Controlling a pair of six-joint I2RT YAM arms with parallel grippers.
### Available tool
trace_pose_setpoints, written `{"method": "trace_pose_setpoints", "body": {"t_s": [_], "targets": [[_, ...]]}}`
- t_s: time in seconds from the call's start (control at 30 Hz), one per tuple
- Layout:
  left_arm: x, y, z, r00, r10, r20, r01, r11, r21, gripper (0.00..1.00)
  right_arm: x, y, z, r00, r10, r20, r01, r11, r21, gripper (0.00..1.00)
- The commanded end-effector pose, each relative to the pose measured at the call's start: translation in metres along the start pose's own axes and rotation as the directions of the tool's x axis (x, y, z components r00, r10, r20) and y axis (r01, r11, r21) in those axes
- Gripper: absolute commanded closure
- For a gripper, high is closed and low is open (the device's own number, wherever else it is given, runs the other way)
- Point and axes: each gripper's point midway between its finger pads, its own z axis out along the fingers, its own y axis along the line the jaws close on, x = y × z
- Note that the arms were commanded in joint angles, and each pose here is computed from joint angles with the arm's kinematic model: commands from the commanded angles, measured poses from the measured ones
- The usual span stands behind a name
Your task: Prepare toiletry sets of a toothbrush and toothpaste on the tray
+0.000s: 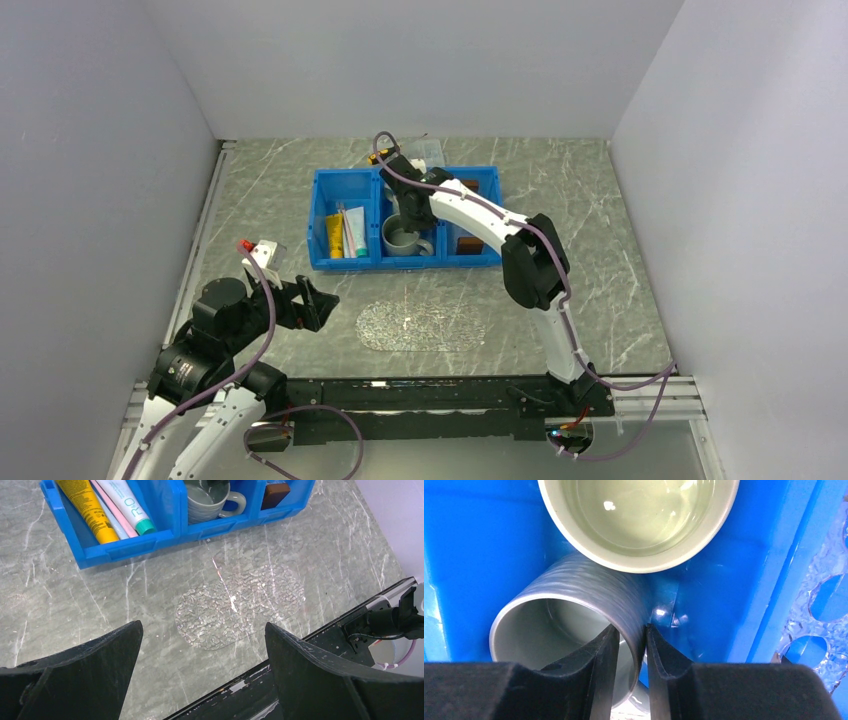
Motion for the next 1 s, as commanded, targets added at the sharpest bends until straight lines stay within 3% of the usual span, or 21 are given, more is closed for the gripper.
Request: {"method": "trace_pose_setpoints", "body": {"t_s": [0.0,0.23,0.4,0.97], "targets": [[-0.008,-0.004,0.003,0.999,0.019,0.030,-0.020,1.000,0.021,0.01,-0.014,0.003,-0.006,1.000,-0.001,0.029,0.001,1.000,-0.007,0.73],[-0.008,-0.004,0.003,0.999,0.020,0.028,-0.020,1.000,0.020,0.01,-0.017,0.002,-0.010,1.000,-0.003,0.029,0.003,1.000,-0.003,0.84],[-0.008,-0.004,0.003,0.999,0.020,0.029,-0.021,1.000,0.022,0.01,-0.024,0.003,-0.016,0.999,-0.005,0.038,0.005,1.000,-0.001,1.00],[-0.010,-0.004,0.001,0.999,0.020,0.041,-0.021,1.000,0.018,0.01,-0.060,-0.001,-0.074,0.990,0.018,0.140,-0.013,0.999,-0.035,1.00]]}}
